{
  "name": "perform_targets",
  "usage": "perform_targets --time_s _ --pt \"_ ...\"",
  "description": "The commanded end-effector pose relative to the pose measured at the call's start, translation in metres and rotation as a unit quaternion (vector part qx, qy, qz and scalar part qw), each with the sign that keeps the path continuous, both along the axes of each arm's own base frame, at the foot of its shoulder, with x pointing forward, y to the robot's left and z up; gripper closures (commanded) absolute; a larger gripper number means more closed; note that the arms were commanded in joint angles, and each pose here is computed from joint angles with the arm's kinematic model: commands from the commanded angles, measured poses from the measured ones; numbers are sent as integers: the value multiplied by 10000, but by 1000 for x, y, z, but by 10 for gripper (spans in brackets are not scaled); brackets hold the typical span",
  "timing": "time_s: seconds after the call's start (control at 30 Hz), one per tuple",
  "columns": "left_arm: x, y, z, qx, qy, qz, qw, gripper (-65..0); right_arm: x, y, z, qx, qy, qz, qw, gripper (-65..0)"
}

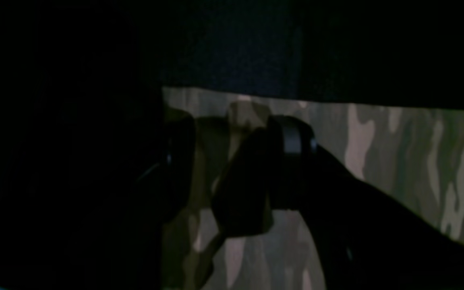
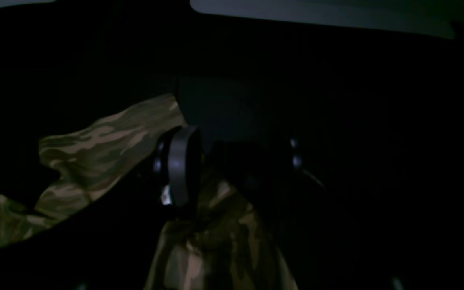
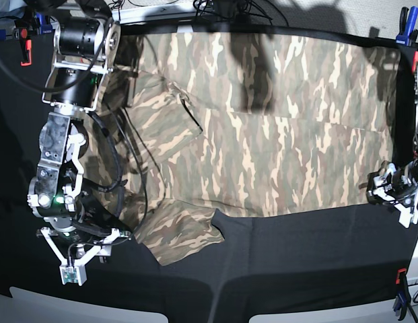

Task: Layout the t-shirt on the table in an organized manner, then fold the t-shirt properly
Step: 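Grasp the hem corner with the right gripper, side edge with left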

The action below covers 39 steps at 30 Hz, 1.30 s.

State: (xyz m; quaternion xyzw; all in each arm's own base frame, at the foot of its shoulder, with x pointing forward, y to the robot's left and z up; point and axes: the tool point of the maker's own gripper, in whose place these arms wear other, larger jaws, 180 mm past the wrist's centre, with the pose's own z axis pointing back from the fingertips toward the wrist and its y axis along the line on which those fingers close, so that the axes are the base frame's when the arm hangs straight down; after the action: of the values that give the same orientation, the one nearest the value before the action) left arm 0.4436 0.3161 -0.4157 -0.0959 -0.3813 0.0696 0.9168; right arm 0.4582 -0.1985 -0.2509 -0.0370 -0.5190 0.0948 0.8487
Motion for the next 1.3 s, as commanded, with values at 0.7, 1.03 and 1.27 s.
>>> perform_targets --time_s 0.7,1.03,1.27 --pt "20 17 30 194 -533 90 9983 0 8 7 23 -133 -321 312 9989 -269" --pt "6 61 28 626 31 722 9954 -134 6 6 20 -126 -216 302 9992 -269" --pt "14 34 36 -195 -112 538 9983 -134 4 5 14 -142 -49 277 9995 -269"
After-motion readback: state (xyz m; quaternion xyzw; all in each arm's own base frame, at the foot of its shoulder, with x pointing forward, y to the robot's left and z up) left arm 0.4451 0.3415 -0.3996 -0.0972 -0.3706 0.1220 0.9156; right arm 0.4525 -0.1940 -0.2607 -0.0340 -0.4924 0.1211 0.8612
